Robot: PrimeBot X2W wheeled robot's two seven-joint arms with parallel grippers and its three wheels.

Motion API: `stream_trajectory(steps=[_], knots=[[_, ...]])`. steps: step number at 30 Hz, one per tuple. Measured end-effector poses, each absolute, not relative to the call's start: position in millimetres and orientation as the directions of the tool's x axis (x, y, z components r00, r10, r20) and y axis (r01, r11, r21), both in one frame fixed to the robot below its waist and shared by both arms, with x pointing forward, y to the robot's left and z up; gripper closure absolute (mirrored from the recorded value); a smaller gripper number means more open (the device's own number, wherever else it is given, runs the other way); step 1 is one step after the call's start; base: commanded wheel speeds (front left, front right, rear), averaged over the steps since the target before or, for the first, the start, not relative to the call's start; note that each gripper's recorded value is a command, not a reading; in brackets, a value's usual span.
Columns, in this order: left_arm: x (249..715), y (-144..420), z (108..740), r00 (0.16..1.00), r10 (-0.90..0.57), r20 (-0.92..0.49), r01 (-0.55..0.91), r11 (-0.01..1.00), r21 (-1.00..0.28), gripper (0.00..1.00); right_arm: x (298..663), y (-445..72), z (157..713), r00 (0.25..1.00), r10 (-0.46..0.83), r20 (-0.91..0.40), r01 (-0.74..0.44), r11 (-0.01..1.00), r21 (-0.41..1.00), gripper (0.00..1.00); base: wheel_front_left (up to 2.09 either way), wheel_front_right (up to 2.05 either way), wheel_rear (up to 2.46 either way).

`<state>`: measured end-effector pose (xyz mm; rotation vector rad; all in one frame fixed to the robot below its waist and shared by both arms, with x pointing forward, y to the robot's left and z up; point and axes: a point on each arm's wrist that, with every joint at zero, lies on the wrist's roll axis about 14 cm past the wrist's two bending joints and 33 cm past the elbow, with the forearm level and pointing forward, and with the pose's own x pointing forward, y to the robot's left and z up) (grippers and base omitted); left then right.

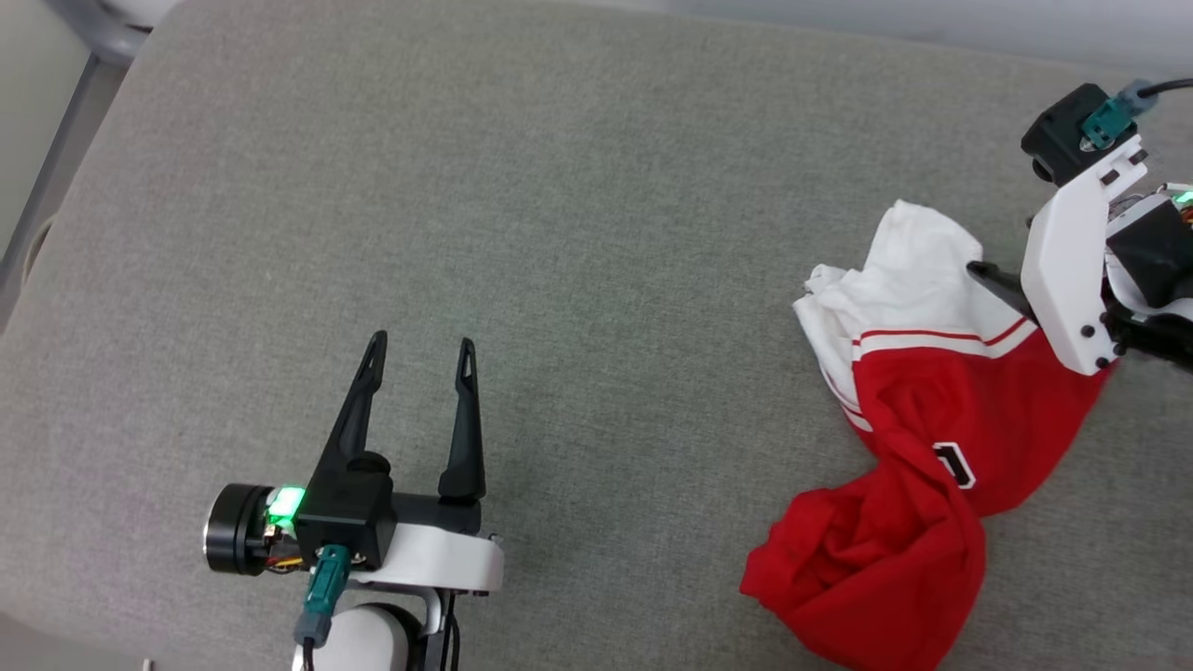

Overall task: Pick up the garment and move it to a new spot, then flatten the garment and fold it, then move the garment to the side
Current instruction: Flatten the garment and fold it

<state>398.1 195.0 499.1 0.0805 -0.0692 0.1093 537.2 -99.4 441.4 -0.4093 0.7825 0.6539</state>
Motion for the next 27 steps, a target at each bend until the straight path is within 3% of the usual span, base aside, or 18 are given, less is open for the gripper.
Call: stream_trajectory(steps=[11,18,19,20,27], knots=[[406,203,484,0.987,0.155,0.032,-0.157,0.985,0.068,0.00,537,-92,373,0.330,0.285,-0.900,-0.751,0.656,-0.068,0.00,0.00,0.00,0.00],[406,210,479,0.983,0.183,0.015,-0.184,0.980,0.075,0.00,535,-91,355,0.277,0.264,-0.924,-0.777,0.627,-0.055,0.02,0.00,0.00,0.00],[406,210,479,0.983,0.186,0.015,-0.186,0.980,0.075,0.00,535,-91,355,0.281,0.267,-0.922,-0.780,0.624,-0.057,0.66,0.00,0.00,0.00],[406,211,479,0.982,0.187,0.016,-0.187,0.979,0.075,0.00,535,-90,356,0.289,0.277,-0.916,-0.783,0.619,-0.060,1.00,0.00,0.00,0.00],[403,211,489,0.981,0.190,0.043,-0.193,0.978,0.079,0.00,542,-69,382,0.391,0.420,-0.819,-0.780,0.624,-0.053,1.00,0.00,0.00,0.00]])
